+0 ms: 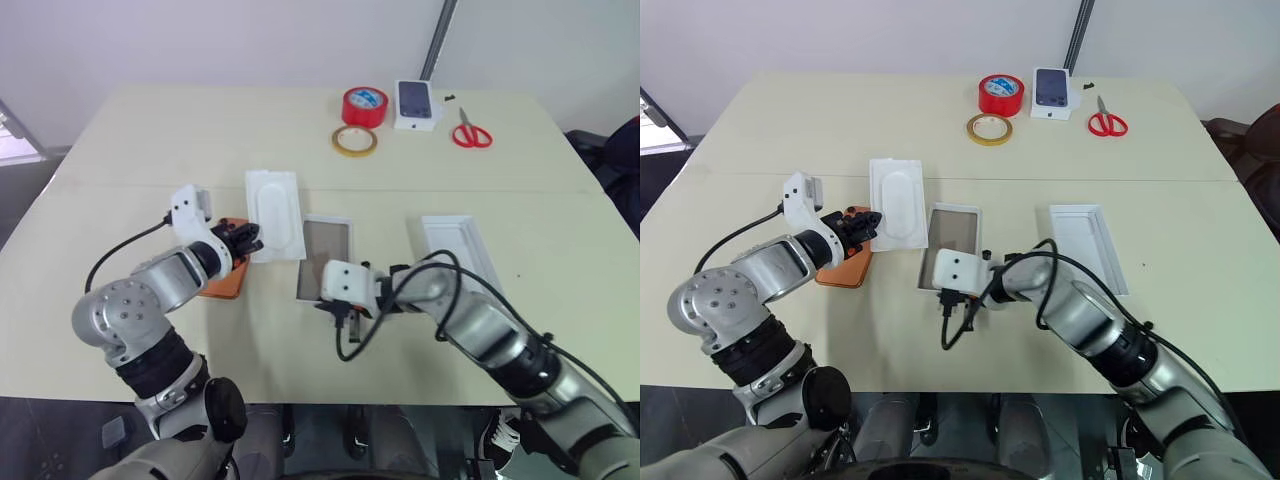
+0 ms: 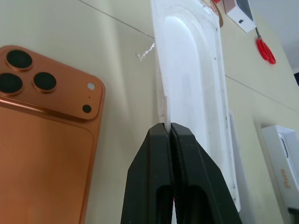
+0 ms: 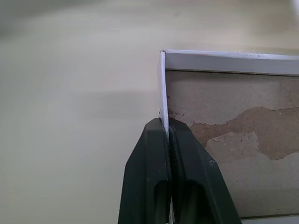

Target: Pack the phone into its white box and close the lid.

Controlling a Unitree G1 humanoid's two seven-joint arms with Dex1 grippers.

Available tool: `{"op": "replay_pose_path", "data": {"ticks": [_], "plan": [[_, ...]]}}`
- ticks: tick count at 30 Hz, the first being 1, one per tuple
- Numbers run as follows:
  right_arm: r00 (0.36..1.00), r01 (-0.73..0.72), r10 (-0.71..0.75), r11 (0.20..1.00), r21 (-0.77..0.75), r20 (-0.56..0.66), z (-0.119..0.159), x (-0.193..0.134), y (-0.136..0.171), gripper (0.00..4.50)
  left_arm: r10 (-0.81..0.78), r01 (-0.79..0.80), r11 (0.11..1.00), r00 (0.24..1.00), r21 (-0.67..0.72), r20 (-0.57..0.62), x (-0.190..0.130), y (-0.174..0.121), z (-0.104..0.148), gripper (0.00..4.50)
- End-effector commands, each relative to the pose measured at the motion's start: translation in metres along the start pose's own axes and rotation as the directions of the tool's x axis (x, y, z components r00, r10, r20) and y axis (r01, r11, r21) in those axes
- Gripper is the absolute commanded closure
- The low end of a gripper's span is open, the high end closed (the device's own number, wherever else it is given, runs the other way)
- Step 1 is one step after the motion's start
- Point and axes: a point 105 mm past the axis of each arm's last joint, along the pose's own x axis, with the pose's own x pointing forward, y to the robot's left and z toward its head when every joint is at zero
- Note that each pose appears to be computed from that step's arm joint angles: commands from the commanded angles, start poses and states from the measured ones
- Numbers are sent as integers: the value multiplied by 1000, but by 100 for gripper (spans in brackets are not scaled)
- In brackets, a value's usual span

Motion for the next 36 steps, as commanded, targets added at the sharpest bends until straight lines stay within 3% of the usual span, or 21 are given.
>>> {"op": "replay_pose_path", "data": {"ticks": [1, 3, 9, 12, 17, 23, 35, 36], "plan": [[999, 49, -49, 999, -10, 20, 10, -2, -12, 389, -41, 40, 998, 998, 38, 37, -4, -15, 8, 450], [998, 43, -43, 999, 7, 42, 15, -7, -13, 318, -43, 41, 998, 998, 37, 36, -4, -16, 7, 450], [991, 84, -85, 996, 14, 105, 23, -44, -28, 6, -49, 48, 998, 999, 47, 17, -3, -19, 1, 450], [987, 139, -141, 990, 37, 77, 9, -74, -43, 6, -66, 67, 996, 998, 59, -16, 1, -26, -6, 450], [972, 218, -225, 970, 105, 60, -6, -93, -61, 6, -110, 118, 990, 989, 81, -97, 8, -43, -28, 450], [964, 252, -259, 962, 105, 54, -8, -93, -69, 6, -87, 107, 988, 983, 115, -163, 11, -43, -44, 450], [961, 266, -271, 959, 94, 52, -12, -86, -72, 6, -93, 118, 986, 977, 119, -192, 11, -43, -48, 450], [960, 269, -274, 959, 93, 53, -11, -86, -72, 2, -95, 120, 986, 976, 118, -197, 12, -43, -49, 420]]}}
